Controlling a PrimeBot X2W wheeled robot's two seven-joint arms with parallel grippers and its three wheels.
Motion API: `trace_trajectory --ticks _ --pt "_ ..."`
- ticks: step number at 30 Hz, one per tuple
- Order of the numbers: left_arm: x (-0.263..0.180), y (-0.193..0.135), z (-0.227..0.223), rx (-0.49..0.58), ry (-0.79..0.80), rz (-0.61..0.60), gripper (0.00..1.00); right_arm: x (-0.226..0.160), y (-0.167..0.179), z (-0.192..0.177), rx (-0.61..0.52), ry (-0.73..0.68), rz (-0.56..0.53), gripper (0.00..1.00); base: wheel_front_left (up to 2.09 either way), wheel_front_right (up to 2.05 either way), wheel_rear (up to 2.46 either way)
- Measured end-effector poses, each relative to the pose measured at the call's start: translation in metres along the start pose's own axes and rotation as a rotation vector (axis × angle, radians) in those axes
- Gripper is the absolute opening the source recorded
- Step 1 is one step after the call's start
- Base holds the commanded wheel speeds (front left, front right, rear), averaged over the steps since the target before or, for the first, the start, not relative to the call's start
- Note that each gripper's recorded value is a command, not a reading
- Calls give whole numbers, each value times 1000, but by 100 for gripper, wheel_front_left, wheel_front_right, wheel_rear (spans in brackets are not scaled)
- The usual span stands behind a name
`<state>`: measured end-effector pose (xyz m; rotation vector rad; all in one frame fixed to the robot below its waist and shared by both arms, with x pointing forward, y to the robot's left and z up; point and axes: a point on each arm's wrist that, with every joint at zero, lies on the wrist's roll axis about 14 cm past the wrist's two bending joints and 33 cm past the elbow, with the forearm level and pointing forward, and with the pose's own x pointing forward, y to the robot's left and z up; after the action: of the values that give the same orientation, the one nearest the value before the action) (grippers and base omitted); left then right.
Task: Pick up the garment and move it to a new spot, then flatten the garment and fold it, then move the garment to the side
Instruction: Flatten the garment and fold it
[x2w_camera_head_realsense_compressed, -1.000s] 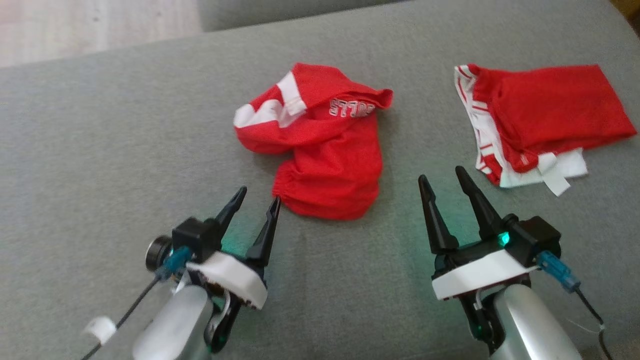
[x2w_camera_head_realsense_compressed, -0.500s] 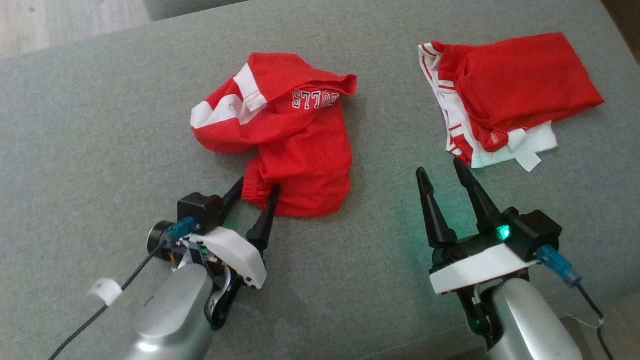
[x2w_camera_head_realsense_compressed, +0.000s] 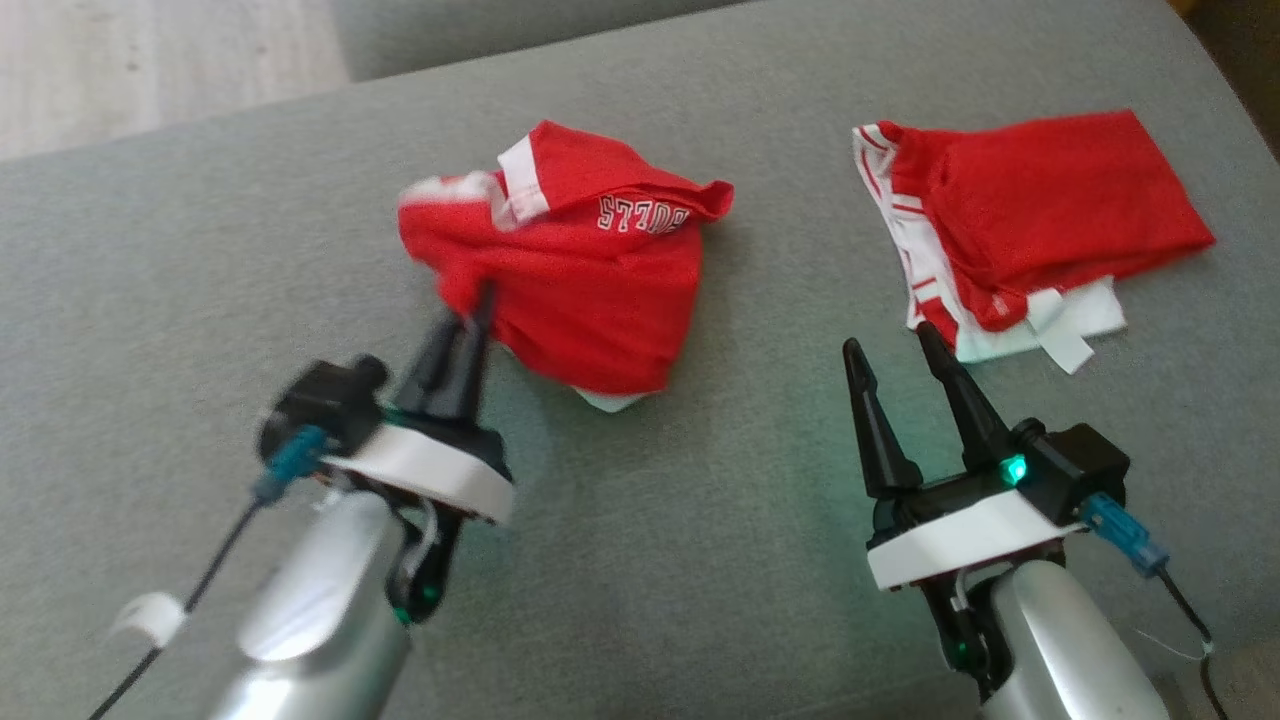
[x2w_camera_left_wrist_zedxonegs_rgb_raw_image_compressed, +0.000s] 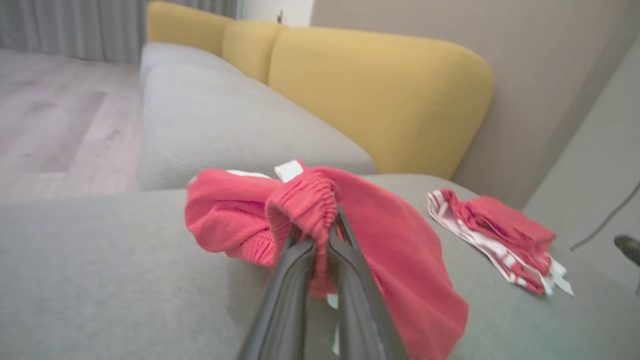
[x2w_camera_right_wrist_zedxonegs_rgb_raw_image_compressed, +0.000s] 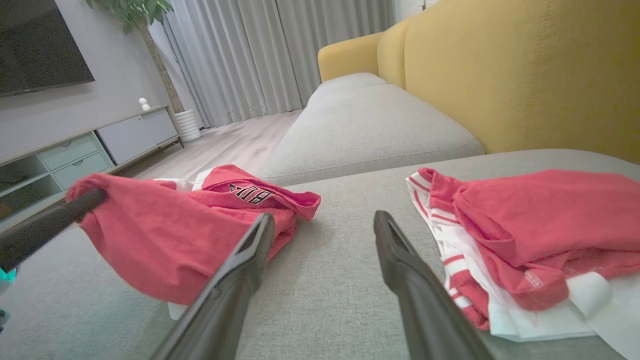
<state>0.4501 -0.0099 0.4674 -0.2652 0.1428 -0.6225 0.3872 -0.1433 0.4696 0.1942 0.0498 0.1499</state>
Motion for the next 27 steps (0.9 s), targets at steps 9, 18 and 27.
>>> trace_trajectory --ticks 9,18,27 --pt "-55 68 34 29 -122 291 0 10 28 -1 -8 1 91 100 0 0 0" --pt "-104 111 24 74 -94 486 0 17 55 -10 -16 27 175 100 0 0 0" --pt "-128 128 -7 68 -2 584 100 18 65 -19 -23 53 205 100 0 0 0"
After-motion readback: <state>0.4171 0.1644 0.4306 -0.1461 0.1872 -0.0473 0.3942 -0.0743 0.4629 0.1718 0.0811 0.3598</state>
